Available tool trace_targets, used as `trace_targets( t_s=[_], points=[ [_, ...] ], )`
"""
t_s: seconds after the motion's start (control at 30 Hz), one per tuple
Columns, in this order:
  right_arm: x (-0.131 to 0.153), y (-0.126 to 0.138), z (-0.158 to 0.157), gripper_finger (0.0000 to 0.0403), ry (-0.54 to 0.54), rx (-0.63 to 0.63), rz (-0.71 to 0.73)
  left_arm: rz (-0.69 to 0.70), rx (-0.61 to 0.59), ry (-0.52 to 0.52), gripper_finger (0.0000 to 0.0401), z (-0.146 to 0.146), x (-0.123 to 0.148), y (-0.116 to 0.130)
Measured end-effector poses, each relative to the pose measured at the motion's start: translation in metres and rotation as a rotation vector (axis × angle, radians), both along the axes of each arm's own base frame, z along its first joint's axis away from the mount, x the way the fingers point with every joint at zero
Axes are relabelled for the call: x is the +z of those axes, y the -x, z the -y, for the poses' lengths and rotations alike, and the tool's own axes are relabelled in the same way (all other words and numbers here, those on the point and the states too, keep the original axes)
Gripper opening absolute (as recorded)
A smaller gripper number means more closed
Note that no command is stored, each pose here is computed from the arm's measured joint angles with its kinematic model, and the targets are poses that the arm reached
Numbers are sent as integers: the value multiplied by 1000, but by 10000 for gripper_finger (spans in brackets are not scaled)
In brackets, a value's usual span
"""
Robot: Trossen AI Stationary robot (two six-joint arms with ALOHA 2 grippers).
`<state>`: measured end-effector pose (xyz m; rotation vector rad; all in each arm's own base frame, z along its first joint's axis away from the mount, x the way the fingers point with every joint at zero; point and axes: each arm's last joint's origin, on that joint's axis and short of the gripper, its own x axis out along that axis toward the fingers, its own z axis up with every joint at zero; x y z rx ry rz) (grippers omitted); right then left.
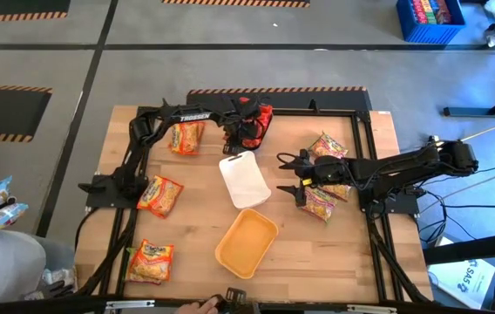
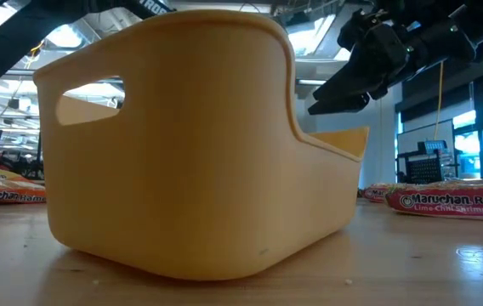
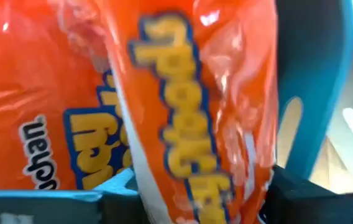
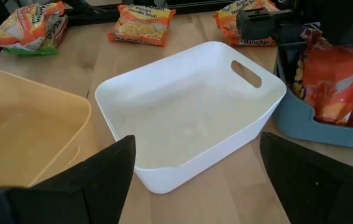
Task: Sort Maruchan noodles
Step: Put the red noodle pack into the blue bin, then adjust the bins on the table
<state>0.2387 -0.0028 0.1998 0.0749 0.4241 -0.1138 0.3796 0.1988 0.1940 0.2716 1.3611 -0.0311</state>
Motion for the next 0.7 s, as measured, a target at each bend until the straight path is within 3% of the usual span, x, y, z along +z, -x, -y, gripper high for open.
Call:
trace_targets(
  t_s=[0.33, 0.7],
  points=[
    [0, 0, 0, 326, -1, 0, 0, -35, 4, -69, 187, 15, 12, -1],
    [0, 0, 0, 326, -1, -1, 0, 91, 72, -279, 188, 53, 91, 16]
  ],
)
